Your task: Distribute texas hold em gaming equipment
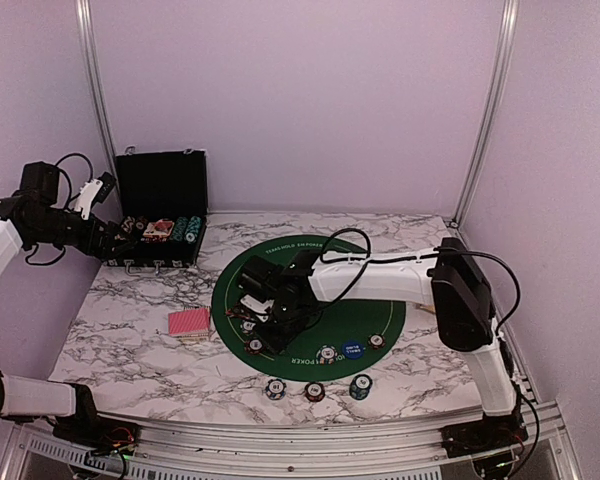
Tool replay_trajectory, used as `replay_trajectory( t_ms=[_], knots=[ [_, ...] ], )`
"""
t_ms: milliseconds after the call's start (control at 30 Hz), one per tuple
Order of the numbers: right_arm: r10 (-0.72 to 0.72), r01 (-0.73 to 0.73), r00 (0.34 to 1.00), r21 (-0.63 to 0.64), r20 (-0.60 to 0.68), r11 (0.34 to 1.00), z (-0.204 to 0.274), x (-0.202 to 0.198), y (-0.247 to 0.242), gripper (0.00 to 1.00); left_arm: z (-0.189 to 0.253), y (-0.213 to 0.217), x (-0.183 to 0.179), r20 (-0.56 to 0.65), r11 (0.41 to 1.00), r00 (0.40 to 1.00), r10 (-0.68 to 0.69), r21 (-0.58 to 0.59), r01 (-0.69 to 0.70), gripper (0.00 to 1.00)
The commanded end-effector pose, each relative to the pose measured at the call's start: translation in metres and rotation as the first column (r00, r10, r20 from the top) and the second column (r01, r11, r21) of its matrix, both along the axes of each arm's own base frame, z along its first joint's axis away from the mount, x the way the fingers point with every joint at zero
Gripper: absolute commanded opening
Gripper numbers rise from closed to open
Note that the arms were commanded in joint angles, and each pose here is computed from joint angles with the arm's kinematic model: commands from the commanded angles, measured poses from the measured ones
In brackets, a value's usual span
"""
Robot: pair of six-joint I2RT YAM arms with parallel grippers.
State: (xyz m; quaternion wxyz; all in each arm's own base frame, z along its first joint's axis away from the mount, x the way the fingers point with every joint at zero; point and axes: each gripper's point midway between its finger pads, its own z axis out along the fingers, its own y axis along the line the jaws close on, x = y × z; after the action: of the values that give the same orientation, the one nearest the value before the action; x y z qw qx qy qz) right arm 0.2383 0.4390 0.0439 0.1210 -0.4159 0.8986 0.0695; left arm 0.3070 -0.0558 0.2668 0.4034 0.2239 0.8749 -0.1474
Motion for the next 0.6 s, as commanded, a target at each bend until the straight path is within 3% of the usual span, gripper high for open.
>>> replay_trajectory(
  t_ms=[0, 467, 567],
  knots=[
    [-0.038, 0.033, 0.998, 0.084, 0.050, 0.996, 0.016, 0.036, 0.018, 0.33, 0.002, -0.001, -0.007, 0.004, 1.000, 1.000, -0.014, 0.002, 0.014, 0.99],
    [-0.049, 0.049, 0.999, 0.091, 0.005, 0.995, -0.012, 0.046, 0.027, 0.33, 0.002, -0.002, -0.006, 0.003, 1.000, 1.000, -0.016, 0.002, 0.016, 0.99],
    [-0.044, 0.045, 0.999, 0.089, -0.013, 0.995, -0.017, 0.042, 0.027, 0.37, 0.002, -0.001, -0.005, 0.003, 1.000, 1.000, -0.017, 0.003, 0.017, 0.99]
  ],
)
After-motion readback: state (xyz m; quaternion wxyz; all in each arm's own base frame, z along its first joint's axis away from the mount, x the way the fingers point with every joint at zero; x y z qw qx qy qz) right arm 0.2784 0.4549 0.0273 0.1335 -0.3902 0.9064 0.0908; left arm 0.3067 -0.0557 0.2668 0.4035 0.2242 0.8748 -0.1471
